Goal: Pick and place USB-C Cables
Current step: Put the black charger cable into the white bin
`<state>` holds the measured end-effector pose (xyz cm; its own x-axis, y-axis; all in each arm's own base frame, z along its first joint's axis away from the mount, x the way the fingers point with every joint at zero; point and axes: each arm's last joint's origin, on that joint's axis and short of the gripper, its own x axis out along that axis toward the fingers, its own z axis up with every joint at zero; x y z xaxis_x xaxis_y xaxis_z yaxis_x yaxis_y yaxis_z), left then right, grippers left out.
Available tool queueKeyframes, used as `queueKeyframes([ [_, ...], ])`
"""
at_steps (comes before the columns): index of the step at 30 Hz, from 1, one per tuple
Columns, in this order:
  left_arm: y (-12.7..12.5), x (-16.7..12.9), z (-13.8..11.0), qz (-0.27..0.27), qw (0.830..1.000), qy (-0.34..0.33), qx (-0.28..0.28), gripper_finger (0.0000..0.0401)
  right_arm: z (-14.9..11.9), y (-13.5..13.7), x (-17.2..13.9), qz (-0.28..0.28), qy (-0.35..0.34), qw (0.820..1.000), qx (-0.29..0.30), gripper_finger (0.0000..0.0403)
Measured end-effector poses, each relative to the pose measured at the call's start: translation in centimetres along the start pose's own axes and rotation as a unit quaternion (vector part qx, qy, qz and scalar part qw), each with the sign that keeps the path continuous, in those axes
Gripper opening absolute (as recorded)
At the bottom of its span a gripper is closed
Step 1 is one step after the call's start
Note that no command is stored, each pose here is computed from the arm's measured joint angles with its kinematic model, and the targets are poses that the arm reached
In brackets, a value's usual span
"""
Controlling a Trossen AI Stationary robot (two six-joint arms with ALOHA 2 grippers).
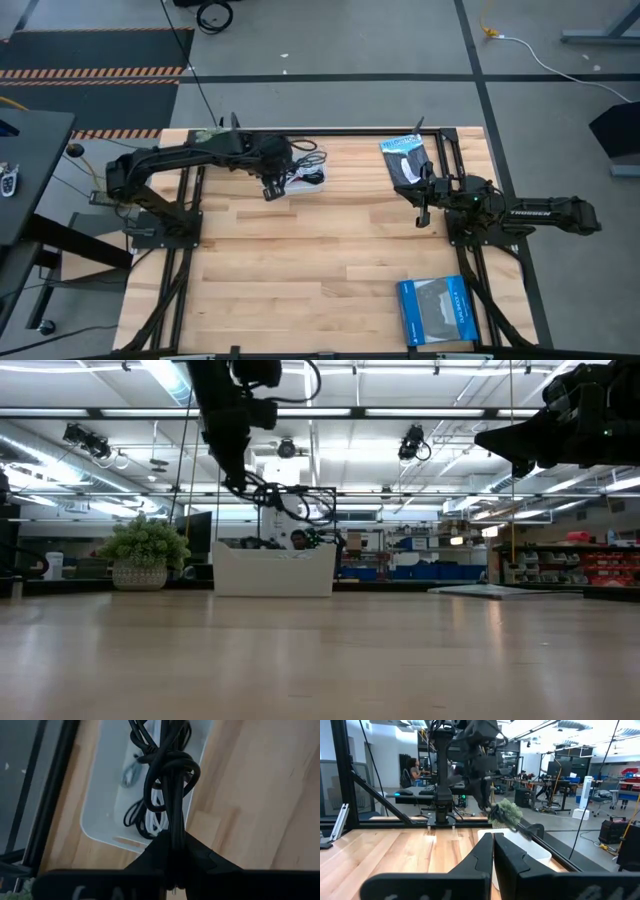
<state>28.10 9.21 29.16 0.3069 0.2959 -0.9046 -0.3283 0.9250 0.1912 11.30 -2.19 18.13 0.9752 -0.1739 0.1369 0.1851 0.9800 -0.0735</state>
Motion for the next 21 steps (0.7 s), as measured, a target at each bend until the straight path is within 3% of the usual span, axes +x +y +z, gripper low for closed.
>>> queueKeyframes([
  [21,2.0,5.8,0.6,0.008,0.996,0.077,0.035,0.0034,0.0,0.0,0.0,0.000,0.000,1.000,0.000,0.0020],
])
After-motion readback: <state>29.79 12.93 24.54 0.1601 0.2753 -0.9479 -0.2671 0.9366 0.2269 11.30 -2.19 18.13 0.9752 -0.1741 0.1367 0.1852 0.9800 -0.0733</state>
